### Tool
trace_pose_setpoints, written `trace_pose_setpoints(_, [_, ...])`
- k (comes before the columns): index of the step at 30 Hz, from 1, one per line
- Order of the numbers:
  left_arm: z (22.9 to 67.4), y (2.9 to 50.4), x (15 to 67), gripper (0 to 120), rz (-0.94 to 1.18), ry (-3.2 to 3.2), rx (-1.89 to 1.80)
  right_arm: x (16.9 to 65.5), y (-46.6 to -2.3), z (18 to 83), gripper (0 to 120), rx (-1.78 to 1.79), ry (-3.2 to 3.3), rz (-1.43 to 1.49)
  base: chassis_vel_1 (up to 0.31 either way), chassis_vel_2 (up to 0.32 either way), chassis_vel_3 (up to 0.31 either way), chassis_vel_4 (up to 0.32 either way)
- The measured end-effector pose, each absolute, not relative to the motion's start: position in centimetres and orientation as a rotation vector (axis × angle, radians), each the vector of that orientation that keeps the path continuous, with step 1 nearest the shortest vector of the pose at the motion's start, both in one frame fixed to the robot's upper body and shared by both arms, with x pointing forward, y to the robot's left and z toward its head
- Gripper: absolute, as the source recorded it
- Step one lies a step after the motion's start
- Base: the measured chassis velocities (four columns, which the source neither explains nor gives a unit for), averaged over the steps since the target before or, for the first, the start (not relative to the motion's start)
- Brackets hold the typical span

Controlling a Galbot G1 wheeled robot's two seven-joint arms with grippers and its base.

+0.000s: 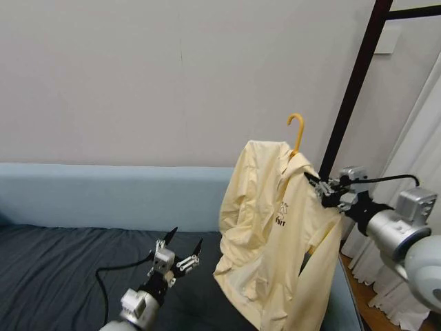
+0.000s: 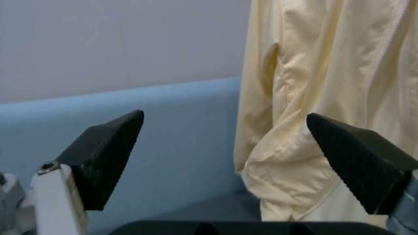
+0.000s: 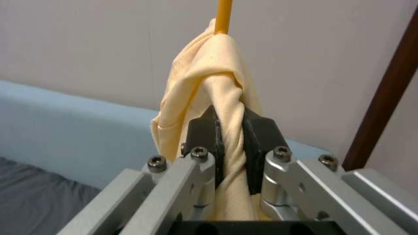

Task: Pick up the clothes from the sofa and hang them on the clothes hanger.

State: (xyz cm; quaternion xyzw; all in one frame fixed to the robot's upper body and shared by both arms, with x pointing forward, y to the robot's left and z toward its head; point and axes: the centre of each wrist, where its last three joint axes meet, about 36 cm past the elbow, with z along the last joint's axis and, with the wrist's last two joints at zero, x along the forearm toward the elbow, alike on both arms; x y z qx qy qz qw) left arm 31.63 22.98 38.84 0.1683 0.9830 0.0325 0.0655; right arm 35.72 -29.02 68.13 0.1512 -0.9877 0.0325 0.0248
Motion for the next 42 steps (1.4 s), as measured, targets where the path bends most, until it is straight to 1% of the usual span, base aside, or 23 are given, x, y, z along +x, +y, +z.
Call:
trace_pose_setpoints(2, [38.2, 22.7, 31.0, 100, 0.073, 2.975, 0.485, 35.5, -29.1, 68.7, 8, 0.457, -3.055, 0.102, 0.000, 0.000, 0.000, 0.000])
trace_pose_setpoints(5, [34.6, 21.3, 28.0, 100, -0.062, 2.999, 0.319, 34.4, -29.5, 71.8, 8, 0.428, -3.051, 0.153, 0.000, 0.000, 0.000, 0.000])
trace_pose_setpoints(7, [34.0, 21.2, 27.5, 100, -0.078, 2.999, 0.280, 34.3, -29.7, 72.4, 8, 0.415, -3.051, 0.168, 0.000, 0.000, 0.000, 0.000])
trace_pose_setpoints(10, [32.0, 20.6, 25.2, 100, -0.156, 3.027, 0.156, 33.7, -30.5, 75.1, 8, 0.343, -3.074, 0.210, 0.000, 0.000, 0.000, 0.000])
trace_pose_setpoints(18, [31.1, 19.5, 23.1, 100, -0.208, 3.040, 0.085, 34.1, -32.6, 78.1, 8, 0.096, -3.104, 0.259, 0.000, 0.000, 0.000, 0.000])
trace_pose_setpoints(27, [30.4, 18.9, 21.3, 100, -0.172, 3.060, 0.083, 35.5, -35.7, 80.5, 8, -0.166, -3.096, 0.334, 0.000, 0.000, 0.000, 0.000])
trace_pose_setpoints(32, [30.1, 18.7, 20.5, 100, -0.172, 3.068, 0.041, 38.0, -38.5, 79.2, 8, -0.316, -3.064, 0.462, 0.000, 0.000, 0.000, 0.000])
trace_pose_setpoints(33, [30.1, 18.7, 20.5, 100, -0.172, 3.068, 0.041, 38.0, -38.5, 79.2, 8, -0.316, -3.064, 0.462, 0.000, 0.000, 0.000, 0.000])
trace_pose_setpoints(36, [30.0, 18.4, 20.2, 100, -0.178, 3.075, 0.040, 40.6, -41.6, 76.9, 8, -0.446, -3.050, 0.538, 0.000, 0.000, 0.000, 0.000])
trace_pose_setpoints(38, [29.9, 18.4, 20.2, 100, -0.179, 3.077, 0.042, 41.4, -42.4, 76.1, 8, -0.459, -3.054, 0.542, 0.000, 0.000, 0.000, 0.000])
trace_pose_setpoints(42, [29.8, 18.0, 20.3, 100, -0.180, 3.094, 0.067, 44.6, -47.0, 71.7, 8, -0.436, -3.073, 0.593, 0.000, 0.000, 0.000, 0.000])
